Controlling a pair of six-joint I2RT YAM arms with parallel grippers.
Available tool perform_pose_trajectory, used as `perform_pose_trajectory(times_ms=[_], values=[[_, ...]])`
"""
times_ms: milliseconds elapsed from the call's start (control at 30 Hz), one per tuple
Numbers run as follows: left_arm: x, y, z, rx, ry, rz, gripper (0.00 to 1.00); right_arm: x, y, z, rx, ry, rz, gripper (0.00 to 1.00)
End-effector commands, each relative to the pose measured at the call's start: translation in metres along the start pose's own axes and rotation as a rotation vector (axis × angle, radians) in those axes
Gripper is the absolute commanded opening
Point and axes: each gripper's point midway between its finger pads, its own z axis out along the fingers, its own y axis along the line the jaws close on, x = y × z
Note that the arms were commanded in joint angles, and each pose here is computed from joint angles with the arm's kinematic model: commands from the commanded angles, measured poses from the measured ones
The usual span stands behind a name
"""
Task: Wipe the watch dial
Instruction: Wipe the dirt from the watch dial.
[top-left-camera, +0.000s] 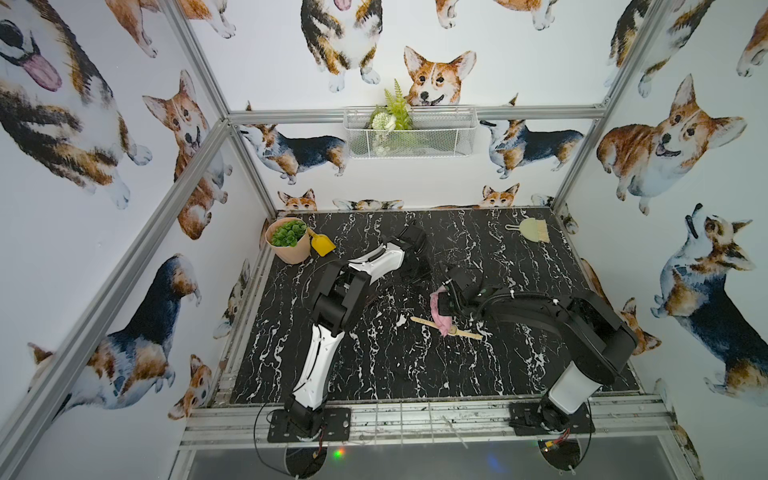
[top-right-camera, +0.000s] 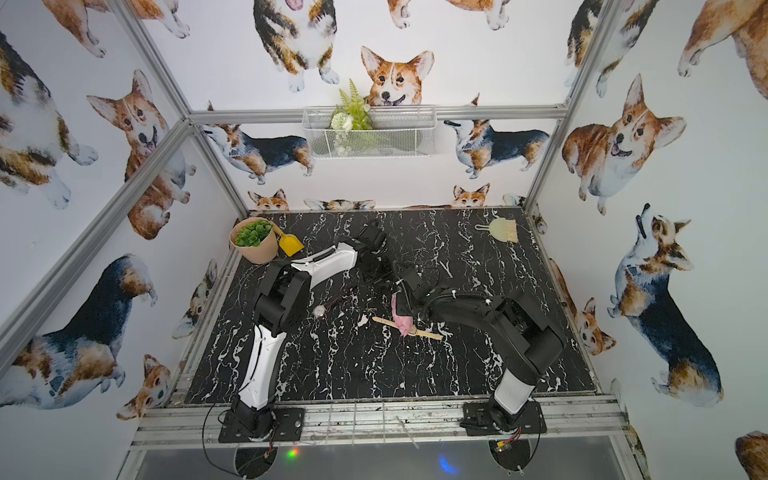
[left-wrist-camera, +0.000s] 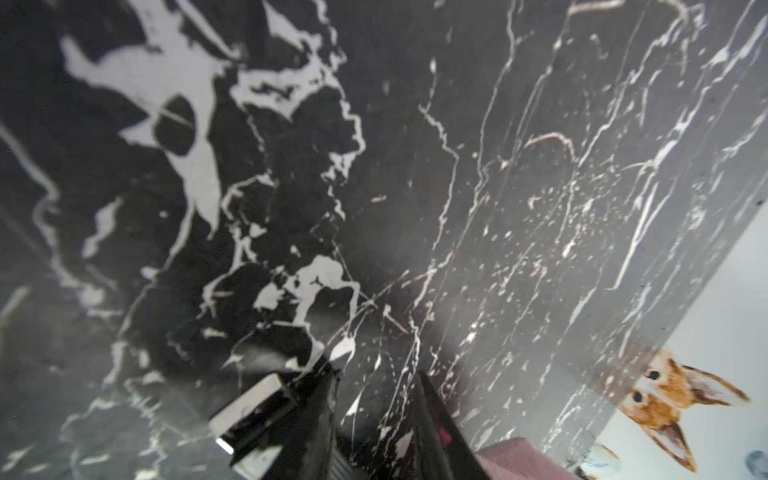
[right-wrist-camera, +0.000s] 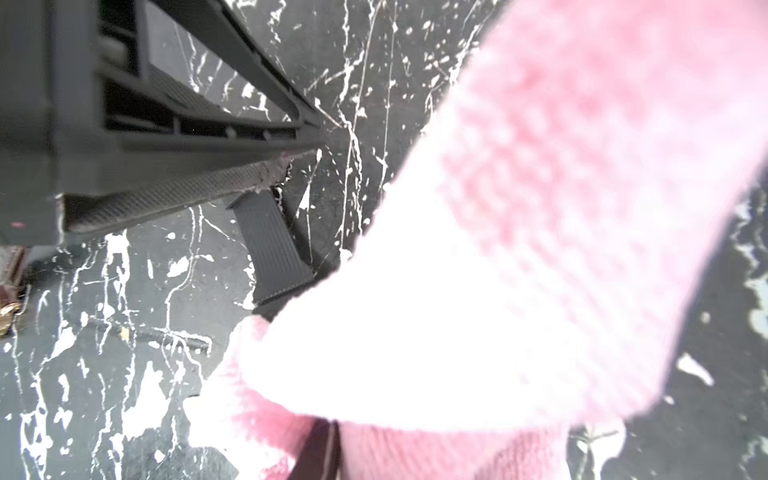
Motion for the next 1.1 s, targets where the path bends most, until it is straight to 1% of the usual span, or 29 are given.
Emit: perform_pose_trajectory(times_ms=[0,167,333,433,533,567,733,867,1067], values=[[0.004,0.033,0.000,-0.153,0.010,0.007,0.34,0.041,-0.024,0.003,0.070,0.158,-0.003,0.21],[0.009,0.040,-0.001,-0.165,0.007,-0.002,0.34,0.039,-0.018,0.005,0.054,0.175,-0.015,0.20],[0.005,0.020,-0.019,-0.094,-0.015,-0.010,0.35,0.037,-0.016,0.004,0.053,0.176,-0.024,0.20],[0.007,0.010,-0.030,-0.057,-0.014,-0.011,0.39,0.037,-0.015,0.004,0.052,0.178,-0.029,0.20],[0.011,0.007,-0.034,-0.042,-0.005,-0.008,0.50,0.035,-0.014,0.003,0.049,0.179,-0.038,0.20],[0.013,0.008,-0.035,-0.044,-0.001,-0.004,0.52,0.034,-0.013,0.003,0.049,0.179,-0.041,0.20],[0.028,0.020,-0.031,-0.082,0.025,0.022,0.53,0.032,-0.013,0.003,0.052,0.176,-0.047,0.20],[0.034,0.028,-0.020,-0.079,0.031,-0.001,0.53,0.031,-0.008,0.004,0.041,0.179,-0.055,0.20],[0.027,0.008,-0.019,-0.013,0.016,-0.004,0.53,0.032,0.001,0.005,0.030,0.187,-0.076,0.19]])
